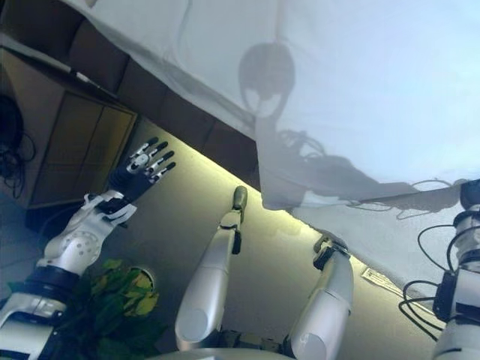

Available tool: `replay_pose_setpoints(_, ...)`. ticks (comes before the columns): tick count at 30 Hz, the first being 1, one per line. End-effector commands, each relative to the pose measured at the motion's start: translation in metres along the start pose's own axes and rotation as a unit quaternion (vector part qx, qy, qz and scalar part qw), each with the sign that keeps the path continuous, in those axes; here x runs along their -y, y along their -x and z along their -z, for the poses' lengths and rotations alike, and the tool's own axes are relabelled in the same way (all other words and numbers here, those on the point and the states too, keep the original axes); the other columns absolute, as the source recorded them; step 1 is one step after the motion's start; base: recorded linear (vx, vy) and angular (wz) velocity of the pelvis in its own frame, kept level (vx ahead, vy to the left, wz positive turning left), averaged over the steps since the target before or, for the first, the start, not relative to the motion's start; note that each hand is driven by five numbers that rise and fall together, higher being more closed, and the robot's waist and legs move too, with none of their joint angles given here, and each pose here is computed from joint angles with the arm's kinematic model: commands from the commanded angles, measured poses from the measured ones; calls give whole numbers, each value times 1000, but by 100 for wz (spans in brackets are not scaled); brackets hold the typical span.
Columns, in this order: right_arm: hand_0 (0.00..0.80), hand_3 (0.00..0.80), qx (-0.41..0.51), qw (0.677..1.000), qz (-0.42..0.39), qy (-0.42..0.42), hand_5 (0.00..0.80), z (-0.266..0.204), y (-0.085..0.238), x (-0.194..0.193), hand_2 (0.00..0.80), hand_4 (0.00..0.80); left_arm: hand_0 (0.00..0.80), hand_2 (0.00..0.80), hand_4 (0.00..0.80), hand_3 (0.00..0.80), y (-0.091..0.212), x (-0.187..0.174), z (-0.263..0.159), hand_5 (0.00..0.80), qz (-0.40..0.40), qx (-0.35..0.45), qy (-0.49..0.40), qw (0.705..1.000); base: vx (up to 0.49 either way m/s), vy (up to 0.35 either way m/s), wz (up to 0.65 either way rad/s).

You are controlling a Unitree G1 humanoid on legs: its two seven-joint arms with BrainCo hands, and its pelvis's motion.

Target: Make the bed neatly

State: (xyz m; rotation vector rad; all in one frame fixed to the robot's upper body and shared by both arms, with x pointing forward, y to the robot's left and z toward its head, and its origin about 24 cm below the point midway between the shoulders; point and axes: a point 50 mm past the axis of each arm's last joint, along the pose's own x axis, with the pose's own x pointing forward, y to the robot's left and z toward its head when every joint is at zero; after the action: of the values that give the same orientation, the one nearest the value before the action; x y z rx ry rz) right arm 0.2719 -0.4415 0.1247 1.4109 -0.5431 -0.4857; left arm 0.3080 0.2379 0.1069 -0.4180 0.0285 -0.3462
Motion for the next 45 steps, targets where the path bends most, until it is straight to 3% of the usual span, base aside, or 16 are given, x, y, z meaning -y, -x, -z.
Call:
replay_pose_setpoints(1,800,800,10,999,-38,16,800,-7,-8,-28,800,800,0,0,0,0,-6,3,-16,0,26,23,1,999,12,-34,6)
replay_pose_setpoints(9,800,800,-5,1000,-16,13,800,-3,-5,-16,800,800,0,0,0,0,-7,6,-9,0,32,24,10,999,-11,28,4)
replay_pose_setpoints(18,800,800,-62,991,14,114,800,11,21,43,800,800,0,0,0,0,-7,12,5,0,20,23,34,999,1,86,1)
replay_pose_setpoints(28,800,800,-213,962,-32,170,800,88,68,100,800,800,0,0,0,0,-15,25,23,0,-1,14,55,998,10,91,-2)
replay_pose_setpoints(32,800,800,-292,930,-72,209,800,140,86,97,800,800,0,0,0,0,-22,38,36,0,10,8,93,996,11,90,-13)
replay_pose_setpoints(40,800,800,-373,870,-181,267,800,219,110,44,800,800,0,0,0,0,-31,61,58,0,29,-22,168,985,5,32,-6)
replay_pose_setpoints(45,800,800,-374,866,-201,264,800,246,116,17,800,800,0,0,0,0,-37,76,85,0,22,-99,235,967,3,-23,0)
